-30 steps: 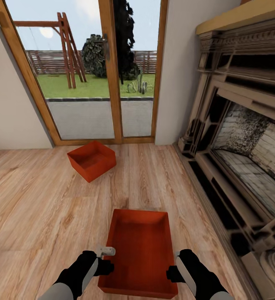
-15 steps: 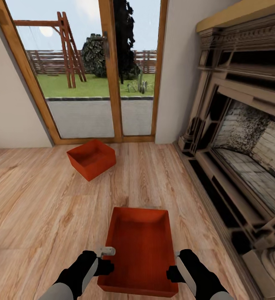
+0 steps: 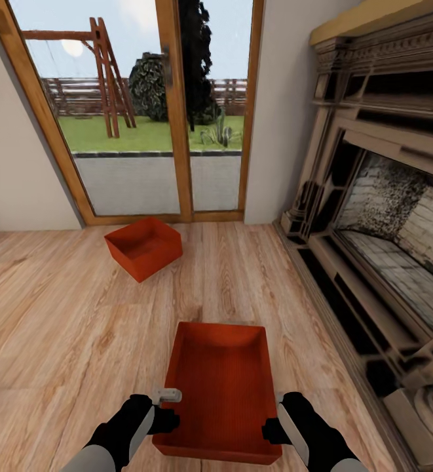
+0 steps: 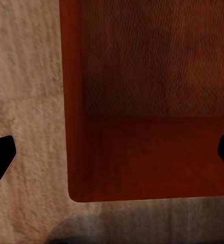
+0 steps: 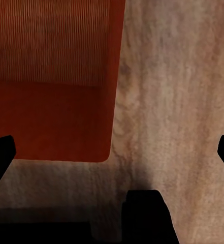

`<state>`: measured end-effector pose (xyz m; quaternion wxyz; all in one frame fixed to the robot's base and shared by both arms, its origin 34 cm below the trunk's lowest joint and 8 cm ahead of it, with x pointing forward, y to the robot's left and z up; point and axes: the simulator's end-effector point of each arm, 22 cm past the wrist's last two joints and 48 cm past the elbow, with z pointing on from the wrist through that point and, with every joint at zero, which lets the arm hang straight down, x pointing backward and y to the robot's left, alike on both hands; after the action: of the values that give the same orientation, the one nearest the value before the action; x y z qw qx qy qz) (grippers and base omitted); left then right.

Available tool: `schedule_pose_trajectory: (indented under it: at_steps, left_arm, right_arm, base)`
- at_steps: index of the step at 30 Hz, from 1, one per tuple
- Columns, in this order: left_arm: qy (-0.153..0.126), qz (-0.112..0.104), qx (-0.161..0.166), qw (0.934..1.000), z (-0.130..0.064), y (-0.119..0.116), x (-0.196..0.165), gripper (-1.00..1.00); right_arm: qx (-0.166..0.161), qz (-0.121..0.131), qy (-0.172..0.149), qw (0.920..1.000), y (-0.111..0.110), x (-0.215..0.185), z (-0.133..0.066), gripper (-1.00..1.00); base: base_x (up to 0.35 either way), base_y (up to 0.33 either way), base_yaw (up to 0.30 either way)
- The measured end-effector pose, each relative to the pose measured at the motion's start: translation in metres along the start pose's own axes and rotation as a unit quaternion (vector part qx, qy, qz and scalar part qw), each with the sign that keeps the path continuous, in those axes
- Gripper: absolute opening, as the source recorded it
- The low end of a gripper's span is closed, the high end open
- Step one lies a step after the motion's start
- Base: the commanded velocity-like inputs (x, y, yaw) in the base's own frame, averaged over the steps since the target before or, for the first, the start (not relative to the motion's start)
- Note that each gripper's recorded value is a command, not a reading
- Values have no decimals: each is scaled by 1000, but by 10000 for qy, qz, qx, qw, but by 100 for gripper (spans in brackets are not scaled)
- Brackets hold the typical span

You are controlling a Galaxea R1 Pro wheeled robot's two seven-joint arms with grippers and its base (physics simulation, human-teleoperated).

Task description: Move the two storage containers from the living room to the garage. In the garage, place one container on the floor and stack the other container on top of it (either order is fine).

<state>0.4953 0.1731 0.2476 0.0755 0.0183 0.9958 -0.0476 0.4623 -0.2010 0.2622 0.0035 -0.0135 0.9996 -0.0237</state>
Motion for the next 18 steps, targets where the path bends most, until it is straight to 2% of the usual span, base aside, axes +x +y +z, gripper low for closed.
schedule_pose_trajectory:
  at_steps: [18]
  left_arm:
    - [1,-16,18,10000,0,0,0,100]
  right_arm:
    - [-2,0,2,10000,0,0,0,100]
  base:
    - [0,0,0]
